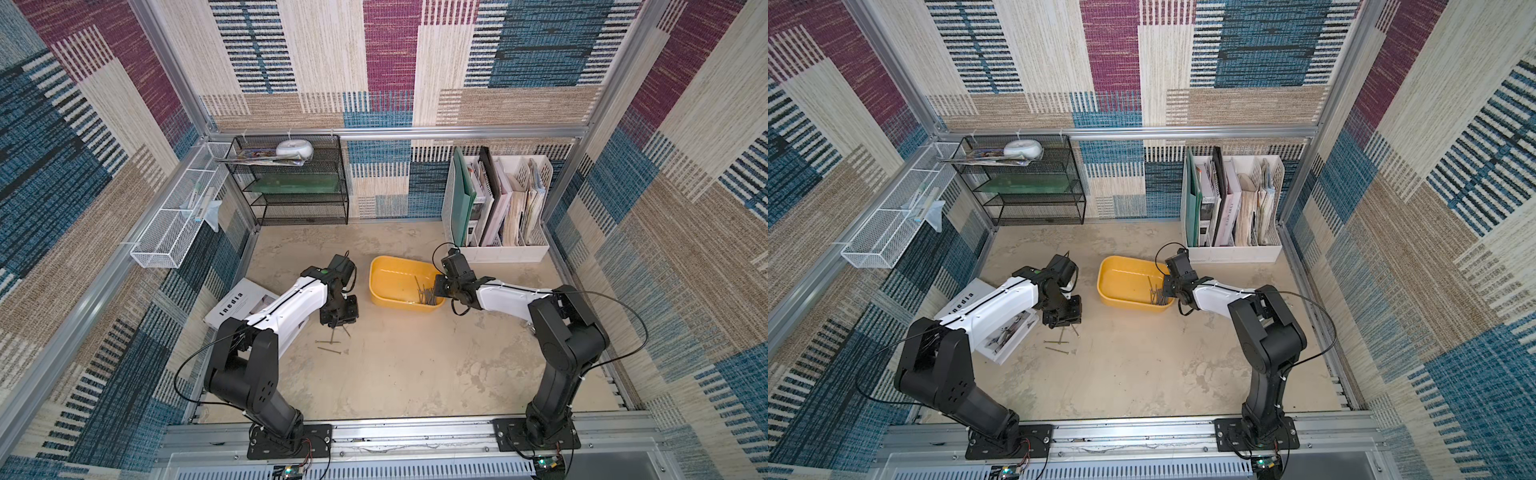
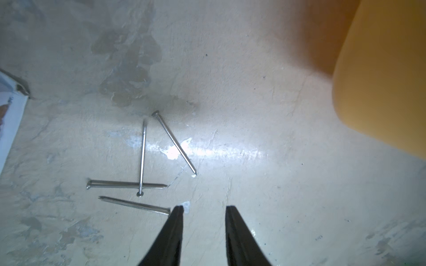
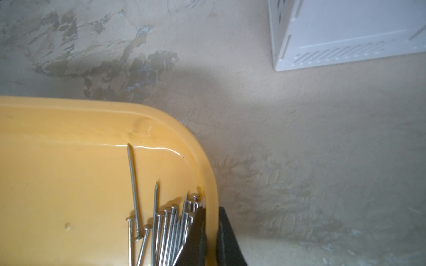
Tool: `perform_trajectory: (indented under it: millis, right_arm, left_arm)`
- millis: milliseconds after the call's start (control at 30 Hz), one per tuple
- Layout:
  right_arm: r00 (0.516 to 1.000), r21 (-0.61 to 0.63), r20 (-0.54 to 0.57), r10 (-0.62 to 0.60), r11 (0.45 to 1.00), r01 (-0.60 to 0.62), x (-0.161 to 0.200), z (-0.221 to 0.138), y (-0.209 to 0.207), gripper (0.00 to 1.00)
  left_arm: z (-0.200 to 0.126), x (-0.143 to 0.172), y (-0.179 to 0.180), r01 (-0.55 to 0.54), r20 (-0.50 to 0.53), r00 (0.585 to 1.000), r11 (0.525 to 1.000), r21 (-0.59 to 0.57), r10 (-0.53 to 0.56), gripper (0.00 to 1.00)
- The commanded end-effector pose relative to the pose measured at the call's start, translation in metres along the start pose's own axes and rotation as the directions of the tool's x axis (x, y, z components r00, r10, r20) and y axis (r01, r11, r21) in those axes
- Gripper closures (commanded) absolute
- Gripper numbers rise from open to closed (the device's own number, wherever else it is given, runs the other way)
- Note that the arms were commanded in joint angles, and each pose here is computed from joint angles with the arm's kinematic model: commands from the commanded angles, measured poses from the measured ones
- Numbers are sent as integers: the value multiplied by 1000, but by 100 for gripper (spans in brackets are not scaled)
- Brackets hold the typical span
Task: Put the nails on the desktop into the storage box
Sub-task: Pick up the nail from the center of the board.
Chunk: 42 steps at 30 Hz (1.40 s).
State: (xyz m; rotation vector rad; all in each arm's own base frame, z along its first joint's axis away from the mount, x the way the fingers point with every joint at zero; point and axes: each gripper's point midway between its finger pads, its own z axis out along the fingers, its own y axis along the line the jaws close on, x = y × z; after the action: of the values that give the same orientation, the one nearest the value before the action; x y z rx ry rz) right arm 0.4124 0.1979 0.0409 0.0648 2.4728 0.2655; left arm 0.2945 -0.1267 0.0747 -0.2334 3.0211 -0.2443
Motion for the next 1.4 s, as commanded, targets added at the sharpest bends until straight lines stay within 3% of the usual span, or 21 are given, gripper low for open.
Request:
perform_trajectory:
  millis: [0,567,767,867,1100,1167,1367]
  right_arm:
    - [961,117,-272,-50,990,85,72,-3,-36,100]
    - [967,115,-249,-51,990,82,70,0,-37,100]
    - [991,101,-125,-36,994,49,59,-9,-39,100]
    - [998,101,-56,-29,994,35,54,-17,-41,100]
    - [982,128,183,-48,991,25,35,-52,-43,100]
    - [961,114,273,-31,993,0,29,-67,-44,100]
    - [934,122,357,28,990,-77,31,-80,-60,100]
  left_arm:
    - [10,-9,5,26,18,1000,999,-35,-25,65]
    - [47,2,18,51,-59,997,995,-82,-56,66]
    - [60,5,25,53,-80,995,993,-102,-61,66]
    - [67,5,26,42,-95,994,993,-112,-53,71]
    - [81,5,25,29,-130,991,993,-115,-44,99]
    - [84,6,26,27,-137,990,993,-115,-43,100]
    - [84,7,19,13,-148,989,996,-86,-26,100]
